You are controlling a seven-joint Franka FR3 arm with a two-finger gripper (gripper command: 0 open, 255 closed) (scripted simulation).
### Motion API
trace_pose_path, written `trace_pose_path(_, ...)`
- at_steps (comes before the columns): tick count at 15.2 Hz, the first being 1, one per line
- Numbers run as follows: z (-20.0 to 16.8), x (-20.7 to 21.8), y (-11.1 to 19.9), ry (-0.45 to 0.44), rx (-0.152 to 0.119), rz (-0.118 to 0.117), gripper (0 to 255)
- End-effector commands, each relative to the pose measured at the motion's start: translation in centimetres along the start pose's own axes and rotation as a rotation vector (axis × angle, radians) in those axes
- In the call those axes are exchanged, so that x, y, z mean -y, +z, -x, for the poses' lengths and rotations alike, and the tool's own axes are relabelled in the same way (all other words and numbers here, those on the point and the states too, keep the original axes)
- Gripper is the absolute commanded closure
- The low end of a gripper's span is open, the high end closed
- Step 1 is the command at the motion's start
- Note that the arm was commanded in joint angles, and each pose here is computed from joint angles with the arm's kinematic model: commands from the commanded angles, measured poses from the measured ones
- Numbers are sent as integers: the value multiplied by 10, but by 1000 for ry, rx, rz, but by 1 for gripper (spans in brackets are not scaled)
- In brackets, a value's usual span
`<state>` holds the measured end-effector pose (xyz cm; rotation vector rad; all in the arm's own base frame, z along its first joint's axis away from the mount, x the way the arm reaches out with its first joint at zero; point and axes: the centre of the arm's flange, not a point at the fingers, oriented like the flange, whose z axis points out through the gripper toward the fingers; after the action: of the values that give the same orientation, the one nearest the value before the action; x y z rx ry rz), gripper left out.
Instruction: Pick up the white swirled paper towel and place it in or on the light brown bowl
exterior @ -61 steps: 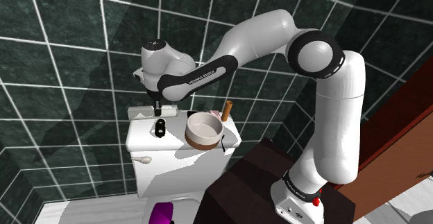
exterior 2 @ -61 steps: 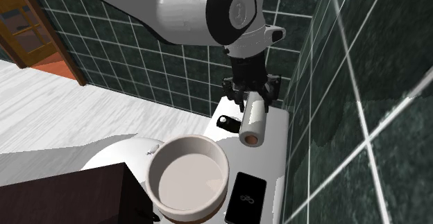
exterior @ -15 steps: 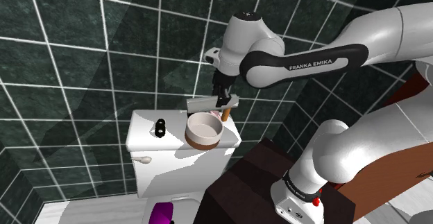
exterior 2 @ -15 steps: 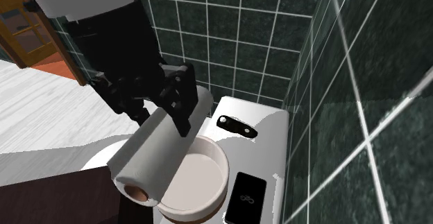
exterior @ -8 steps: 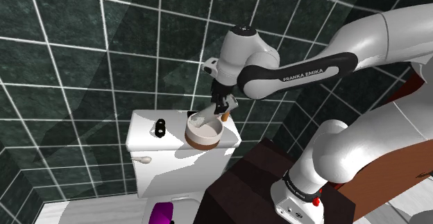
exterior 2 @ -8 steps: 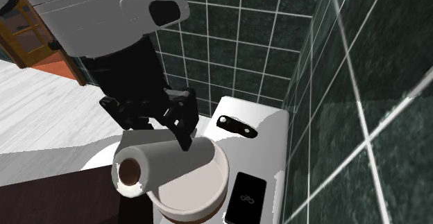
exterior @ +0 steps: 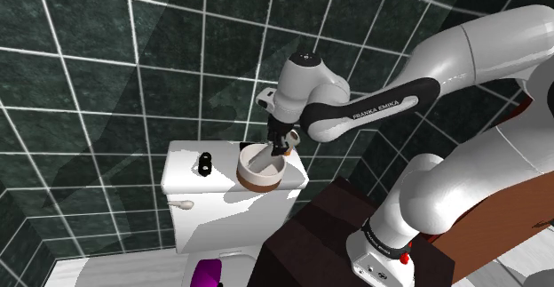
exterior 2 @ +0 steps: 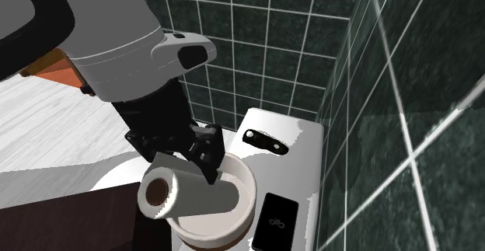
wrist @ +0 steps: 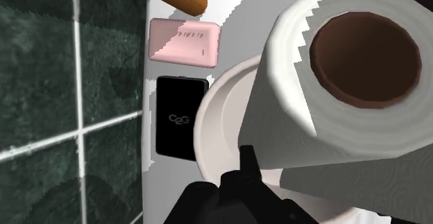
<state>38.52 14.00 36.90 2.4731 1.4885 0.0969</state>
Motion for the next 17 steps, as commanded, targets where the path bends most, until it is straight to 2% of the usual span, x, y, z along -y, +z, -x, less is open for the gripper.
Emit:
trace_pose_path(1,0,3,9,0,0,0,255)
trace_pose_path(8,0,3,9,0,0,0,255)
trace_pose_path(9,0,3,9,0,0,0,0)
trace_pose_path(14,0,3,9,0,0,0,0)
trace_pose_path(17,0,3,-31,0,0,0,0)
